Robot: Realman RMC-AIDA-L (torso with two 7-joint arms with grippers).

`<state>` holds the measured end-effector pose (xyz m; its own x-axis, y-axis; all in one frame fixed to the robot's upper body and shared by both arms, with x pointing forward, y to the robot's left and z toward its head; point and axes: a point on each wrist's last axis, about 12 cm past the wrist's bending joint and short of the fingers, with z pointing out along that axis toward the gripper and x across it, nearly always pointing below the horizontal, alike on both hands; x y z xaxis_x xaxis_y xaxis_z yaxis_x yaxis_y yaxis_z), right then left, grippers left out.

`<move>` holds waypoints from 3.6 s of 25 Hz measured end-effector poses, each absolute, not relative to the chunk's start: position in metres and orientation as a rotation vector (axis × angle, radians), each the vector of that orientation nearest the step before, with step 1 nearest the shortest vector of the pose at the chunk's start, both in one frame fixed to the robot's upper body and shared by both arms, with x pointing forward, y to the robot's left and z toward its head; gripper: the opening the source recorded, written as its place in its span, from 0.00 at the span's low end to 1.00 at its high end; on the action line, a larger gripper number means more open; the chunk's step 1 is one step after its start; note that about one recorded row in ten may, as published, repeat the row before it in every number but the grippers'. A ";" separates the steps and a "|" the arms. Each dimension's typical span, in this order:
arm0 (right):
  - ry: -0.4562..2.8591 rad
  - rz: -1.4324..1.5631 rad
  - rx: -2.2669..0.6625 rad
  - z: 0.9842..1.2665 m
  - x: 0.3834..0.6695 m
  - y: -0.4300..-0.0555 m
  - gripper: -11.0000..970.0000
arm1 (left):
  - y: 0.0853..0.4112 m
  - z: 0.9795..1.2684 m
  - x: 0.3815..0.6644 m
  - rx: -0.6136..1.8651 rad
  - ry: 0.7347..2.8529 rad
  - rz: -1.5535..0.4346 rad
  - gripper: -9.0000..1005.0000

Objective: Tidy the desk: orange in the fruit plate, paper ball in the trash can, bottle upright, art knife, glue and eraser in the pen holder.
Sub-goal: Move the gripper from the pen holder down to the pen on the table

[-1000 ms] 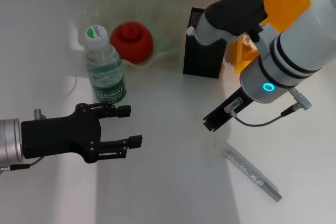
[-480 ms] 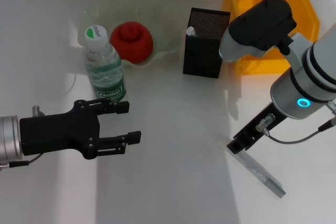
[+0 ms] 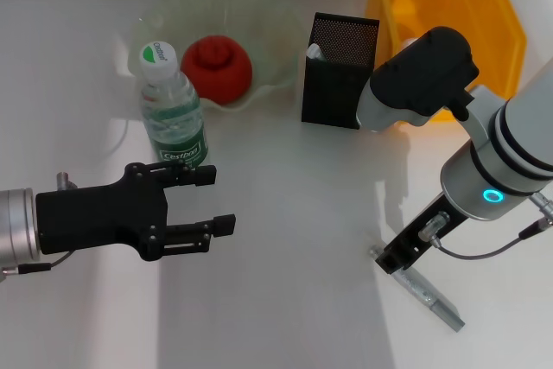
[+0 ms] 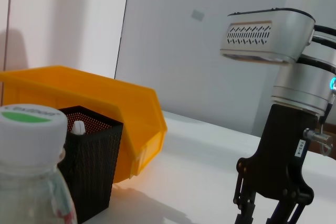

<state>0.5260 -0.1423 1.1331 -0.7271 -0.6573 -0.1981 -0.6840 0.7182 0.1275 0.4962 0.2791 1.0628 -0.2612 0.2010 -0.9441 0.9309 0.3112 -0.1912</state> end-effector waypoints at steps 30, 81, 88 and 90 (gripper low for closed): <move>2.752 0.287 -1.109 1.123 0.526 -0.136 0.17 | 0.279 1.061 0.493 1.029 1.685 -1.033 0.75; 1.708 1.031 -0.796 1.244 0.563 -0.269 0.20 | 0.280 1.071 0.491 0.990 1.615 -1.084 0.75; 2.123 0.799 -1.151 1.280 0.580 -0.240 0.38 | 0.280 1.070 0.490 0.996 1.613 -1.091 0.75; 2.234 0.714 -1.239 1.284 0.588 -0.228 0.42 | 0.279 1.070 0.489 1.003 1.610 -1.098 0.75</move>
<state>0.5883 -0.2279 1.2836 -0.4718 -0.6143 -0.6325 -0.8673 0.4526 0.2074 0.4888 0.2789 1.0700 -0.2508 0.1246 -0.9600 0.9392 0.2718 -0.2100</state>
